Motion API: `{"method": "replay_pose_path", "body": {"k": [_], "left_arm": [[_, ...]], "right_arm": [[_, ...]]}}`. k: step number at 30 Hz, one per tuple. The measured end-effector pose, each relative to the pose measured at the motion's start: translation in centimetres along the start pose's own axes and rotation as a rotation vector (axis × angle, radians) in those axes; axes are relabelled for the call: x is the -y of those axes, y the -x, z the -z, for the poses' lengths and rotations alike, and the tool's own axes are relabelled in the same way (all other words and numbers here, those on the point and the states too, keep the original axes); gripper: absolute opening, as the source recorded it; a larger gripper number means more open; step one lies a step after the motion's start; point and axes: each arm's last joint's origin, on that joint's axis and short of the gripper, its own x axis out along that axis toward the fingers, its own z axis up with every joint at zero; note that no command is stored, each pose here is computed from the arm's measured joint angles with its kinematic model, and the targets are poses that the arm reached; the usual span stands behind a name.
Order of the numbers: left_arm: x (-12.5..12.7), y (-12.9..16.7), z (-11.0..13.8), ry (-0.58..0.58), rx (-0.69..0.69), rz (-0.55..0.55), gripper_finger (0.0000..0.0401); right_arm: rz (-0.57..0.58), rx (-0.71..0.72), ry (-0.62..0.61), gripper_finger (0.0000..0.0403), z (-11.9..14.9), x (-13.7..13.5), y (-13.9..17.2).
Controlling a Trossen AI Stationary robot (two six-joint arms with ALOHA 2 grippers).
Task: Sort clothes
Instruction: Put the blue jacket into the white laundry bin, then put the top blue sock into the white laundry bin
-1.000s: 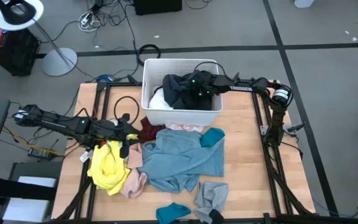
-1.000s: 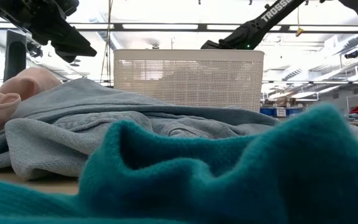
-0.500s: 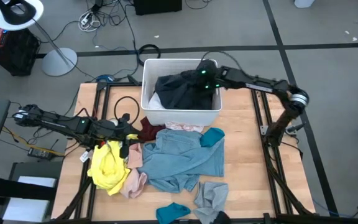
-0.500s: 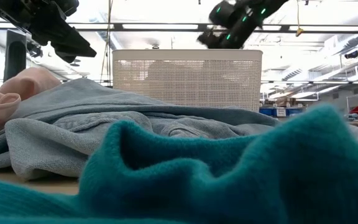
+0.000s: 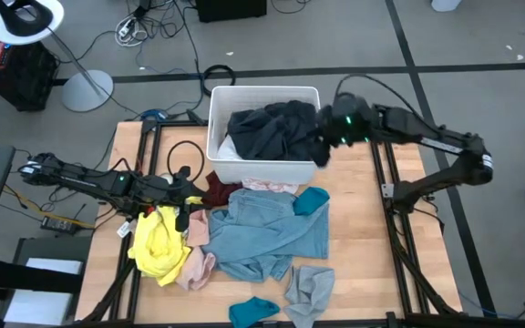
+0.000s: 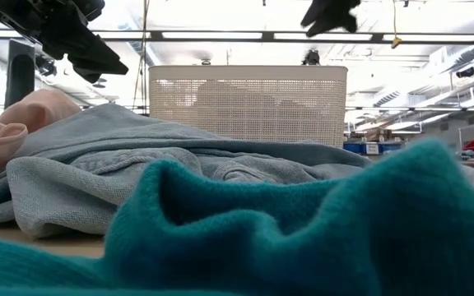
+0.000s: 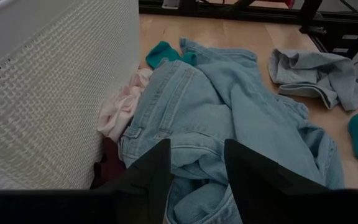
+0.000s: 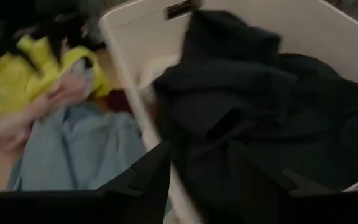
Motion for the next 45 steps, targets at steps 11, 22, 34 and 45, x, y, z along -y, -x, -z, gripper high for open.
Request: {"method": "replay_pose_path", "body": {"k": [11,22,34,45], "left_arm": [[0.0,0.0,0.0,0.001,0.003,0.001,0.0156],[0.1,0.0,-0.3,0.011,0.030,0.006,0.0156],[0.1,0.0,-0.3,0.015,0.029,0.006,0.0156],[0.1,0.0,-0.3,0.014,0.028,0.006,0.0156]], "right_arm": [[-0.002,-0.020,0.114,0.0162,5.4,-8.4,2.9],[0.159,-0.190,-0.082,0.0162,15.5,-8.4,-2.6],[0.143,-0.201,-0.055,0.0162,21.0,-7.3,-9.8],[0.190,-0.347,-0.034,0.0132,24.0,-7.4,-15.1]]}}
